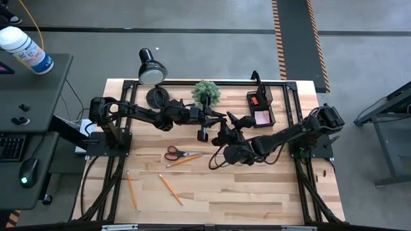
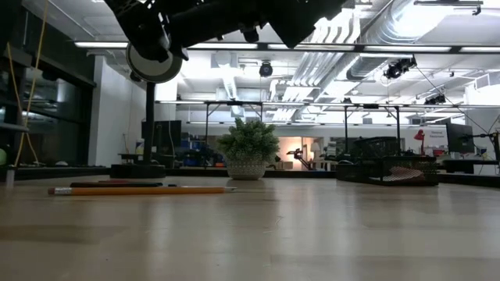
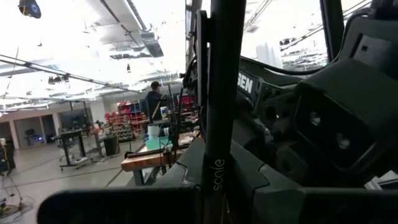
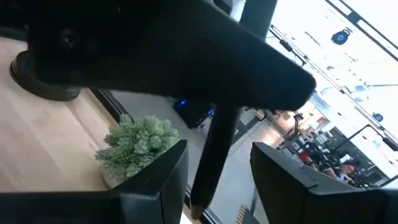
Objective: Pick and place office supplies into organizer
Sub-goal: Put the ballpen into the desk organizer
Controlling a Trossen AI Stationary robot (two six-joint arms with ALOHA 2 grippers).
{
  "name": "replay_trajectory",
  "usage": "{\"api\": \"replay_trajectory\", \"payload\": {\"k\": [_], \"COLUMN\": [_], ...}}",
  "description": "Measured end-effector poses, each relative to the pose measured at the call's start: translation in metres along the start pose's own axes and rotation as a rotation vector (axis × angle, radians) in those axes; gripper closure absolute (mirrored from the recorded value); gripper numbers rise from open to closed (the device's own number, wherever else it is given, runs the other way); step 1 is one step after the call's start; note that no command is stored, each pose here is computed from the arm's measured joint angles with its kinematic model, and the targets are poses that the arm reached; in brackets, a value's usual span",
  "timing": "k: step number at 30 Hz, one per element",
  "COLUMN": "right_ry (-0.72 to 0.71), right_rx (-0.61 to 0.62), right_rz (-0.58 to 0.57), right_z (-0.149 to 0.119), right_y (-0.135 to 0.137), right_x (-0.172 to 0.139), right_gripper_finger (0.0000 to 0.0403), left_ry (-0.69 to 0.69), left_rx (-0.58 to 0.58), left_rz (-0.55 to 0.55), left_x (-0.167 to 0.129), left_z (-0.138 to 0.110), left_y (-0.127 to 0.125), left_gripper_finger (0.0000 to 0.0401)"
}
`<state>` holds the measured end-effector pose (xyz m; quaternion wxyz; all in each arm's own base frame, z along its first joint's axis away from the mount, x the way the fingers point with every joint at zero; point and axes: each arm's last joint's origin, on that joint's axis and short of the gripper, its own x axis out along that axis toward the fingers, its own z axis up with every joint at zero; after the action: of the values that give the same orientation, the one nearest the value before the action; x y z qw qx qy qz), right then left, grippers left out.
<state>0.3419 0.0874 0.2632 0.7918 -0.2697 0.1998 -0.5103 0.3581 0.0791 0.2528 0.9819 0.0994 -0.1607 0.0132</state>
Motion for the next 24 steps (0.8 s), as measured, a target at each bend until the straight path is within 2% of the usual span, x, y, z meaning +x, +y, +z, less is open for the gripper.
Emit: {"api": "replay_trajectory", "payload": {"k": [4, 12, 19, 24], "right_ry": [-0.004, -0.005, 0.001, 0.005], "right_rx": [-0.007, -0.004, -0.003, -0.008], "right_rz": [0.001, 0.000, -0.023, -0.038], "right_z": [0.0020, 0.0029, 0.0024, 0.0028], "right_y": [-0.0003, -0.0008, -0.0012, -0.0041], "right_x": [-0.0005, -0.0007, -0.0008, -0.0013], "right_gripper_finger": [0.0270, 0.0377, 0.0377, 0.0377], "left_ry": [0.013, 0.028, 0.038, 0.048], "left_rx": [0.000, 0.030, 0.032, 0.037], "left_rz": [-0.002, 0.007, 0.006, 0.001], "left_x": [0.0000, -0.0001, -0.0002, -0.0002], "left_z": [-0.0013, -0.0019, -0.0027, -0.0039], "left_y": [-0.0002, 0.0002, 0.0000, -0.0003], "left_gripper_finger": [0.0384, 0.0384, 0.0382, 0.0357]}}
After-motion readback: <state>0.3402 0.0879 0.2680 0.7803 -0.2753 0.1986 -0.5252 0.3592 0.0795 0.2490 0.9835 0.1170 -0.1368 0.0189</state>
